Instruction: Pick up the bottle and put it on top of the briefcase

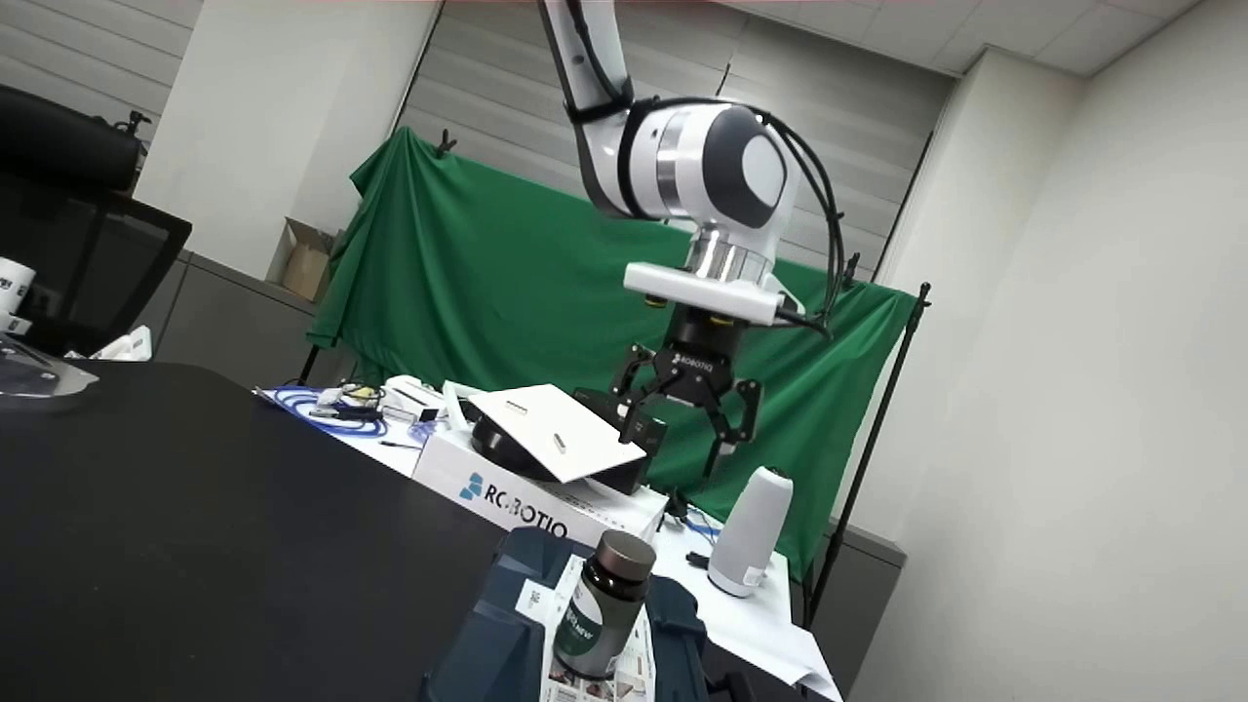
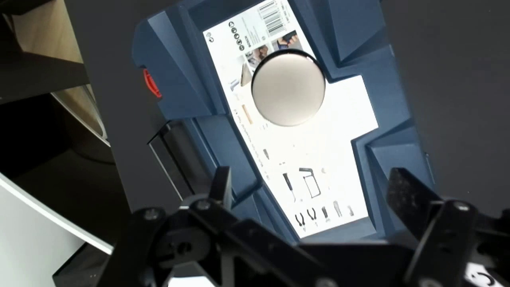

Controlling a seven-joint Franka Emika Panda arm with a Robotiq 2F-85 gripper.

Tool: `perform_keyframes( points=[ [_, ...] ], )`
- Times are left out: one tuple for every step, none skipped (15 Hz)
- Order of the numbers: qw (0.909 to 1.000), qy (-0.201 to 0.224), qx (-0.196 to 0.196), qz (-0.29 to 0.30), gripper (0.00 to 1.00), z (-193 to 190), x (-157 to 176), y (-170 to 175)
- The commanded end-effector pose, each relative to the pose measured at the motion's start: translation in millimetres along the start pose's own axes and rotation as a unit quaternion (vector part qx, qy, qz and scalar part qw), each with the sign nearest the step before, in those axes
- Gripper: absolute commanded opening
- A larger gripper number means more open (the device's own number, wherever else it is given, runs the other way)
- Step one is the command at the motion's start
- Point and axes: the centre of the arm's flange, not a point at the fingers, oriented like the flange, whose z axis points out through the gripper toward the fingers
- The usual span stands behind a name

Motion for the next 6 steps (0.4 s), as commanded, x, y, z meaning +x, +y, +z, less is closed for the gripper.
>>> perform_keyframes(
  points=[
    [1.0,0.005,0.001,-0.003,1.0,-15.1,-2.1,-1.1],
    [1.0,0.007,0.002,-0.005,1.0,-27.9,-5.0,-2.5],
    [0.9999,0.009,0.003,-0.006,1.0,-35.0,-7.9,-3.7],
    [0.9999,0.009,0.004,-0.007,1.0,-37.0,-9.9,-4.7],
    [0.9999,0.007,0.004,-0.007,1.0,-35.8,-10.9,-5.1],
    [0.9999,0.005,0.005,-0.007,1.0,-33.5,-11.8,-5.4]
  ],
)
